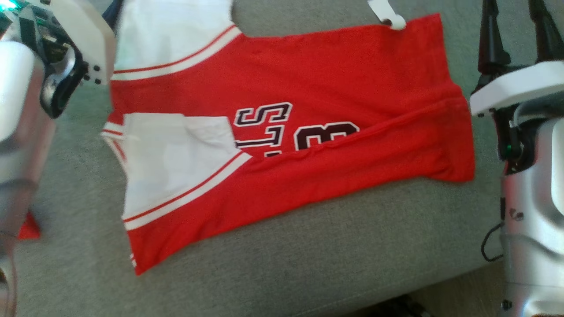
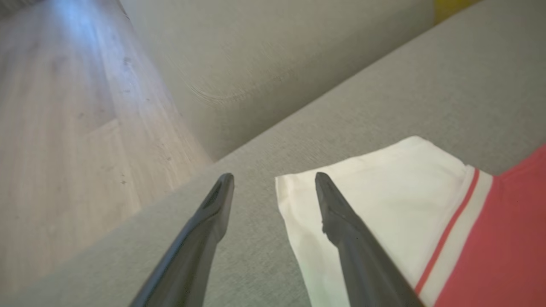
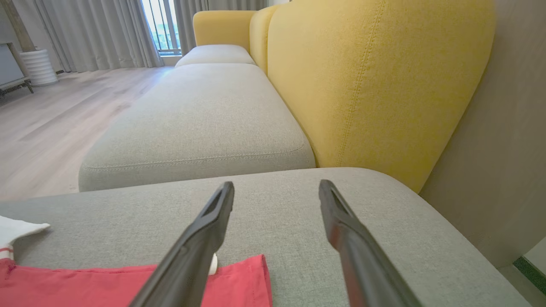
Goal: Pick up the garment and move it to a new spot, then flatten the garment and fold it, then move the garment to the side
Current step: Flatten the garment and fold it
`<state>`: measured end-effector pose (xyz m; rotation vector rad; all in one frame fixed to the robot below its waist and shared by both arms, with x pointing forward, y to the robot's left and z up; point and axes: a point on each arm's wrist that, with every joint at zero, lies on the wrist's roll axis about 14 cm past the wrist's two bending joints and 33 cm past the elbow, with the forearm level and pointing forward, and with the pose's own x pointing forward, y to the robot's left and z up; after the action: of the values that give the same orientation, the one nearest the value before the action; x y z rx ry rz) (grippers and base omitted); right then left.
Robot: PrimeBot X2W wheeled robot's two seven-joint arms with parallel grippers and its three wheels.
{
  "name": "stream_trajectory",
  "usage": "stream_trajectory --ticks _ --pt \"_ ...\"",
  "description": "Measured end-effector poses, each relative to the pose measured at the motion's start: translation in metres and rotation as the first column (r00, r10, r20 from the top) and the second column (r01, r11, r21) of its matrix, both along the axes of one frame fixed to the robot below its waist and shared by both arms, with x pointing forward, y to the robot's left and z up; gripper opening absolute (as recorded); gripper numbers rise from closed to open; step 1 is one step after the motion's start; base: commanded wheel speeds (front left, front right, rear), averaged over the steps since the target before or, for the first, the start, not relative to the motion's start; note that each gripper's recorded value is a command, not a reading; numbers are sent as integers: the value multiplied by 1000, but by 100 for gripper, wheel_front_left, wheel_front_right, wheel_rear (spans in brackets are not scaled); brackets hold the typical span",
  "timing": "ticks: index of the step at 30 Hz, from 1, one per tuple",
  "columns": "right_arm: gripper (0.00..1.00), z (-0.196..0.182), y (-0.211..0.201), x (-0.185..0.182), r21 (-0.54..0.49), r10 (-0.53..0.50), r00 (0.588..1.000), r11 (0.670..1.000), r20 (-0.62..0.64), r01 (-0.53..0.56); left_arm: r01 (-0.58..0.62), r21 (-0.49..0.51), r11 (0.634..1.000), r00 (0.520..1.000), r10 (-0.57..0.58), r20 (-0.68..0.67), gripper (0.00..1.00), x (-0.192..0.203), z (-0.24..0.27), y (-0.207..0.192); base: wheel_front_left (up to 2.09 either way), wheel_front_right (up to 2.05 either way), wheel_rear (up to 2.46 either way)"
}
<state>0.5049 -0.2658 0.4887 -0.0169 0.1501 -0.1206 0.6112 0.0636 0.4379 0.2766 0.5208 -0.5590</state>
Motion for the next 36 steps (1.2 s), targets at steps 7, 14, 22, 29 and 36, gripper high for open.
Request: stream_trajectory --ticks 7,14,22,29,36 --pt "100 -16 -15 3 -25 -26 999 999 -32 26 77 46 996 979 -67 -191 100 -1 -56 -15 0 0 0" --pt "100 -28 -19 4 -38 -34 998 999 -53 32 111 74 991 967 -90 -236 100 4 -77 -18 0 0 0" --pt "100 -41 -15 5 -37 -23 997 999 -80 20 119 48 992 958 -102 -268 100 9 -84 -23 0 0 0" --pt "100 -35 -19 10 -56 -26 998 998 -65 22 156 -32 987 940 -158 -303 0 -9 -78 -38 0 0 0" --pt "100 -29 -17 17 -116 25 995 993 -97 -36 149 -160 976 986 -159 -53 0 -3 -24 -42 0 0 0"
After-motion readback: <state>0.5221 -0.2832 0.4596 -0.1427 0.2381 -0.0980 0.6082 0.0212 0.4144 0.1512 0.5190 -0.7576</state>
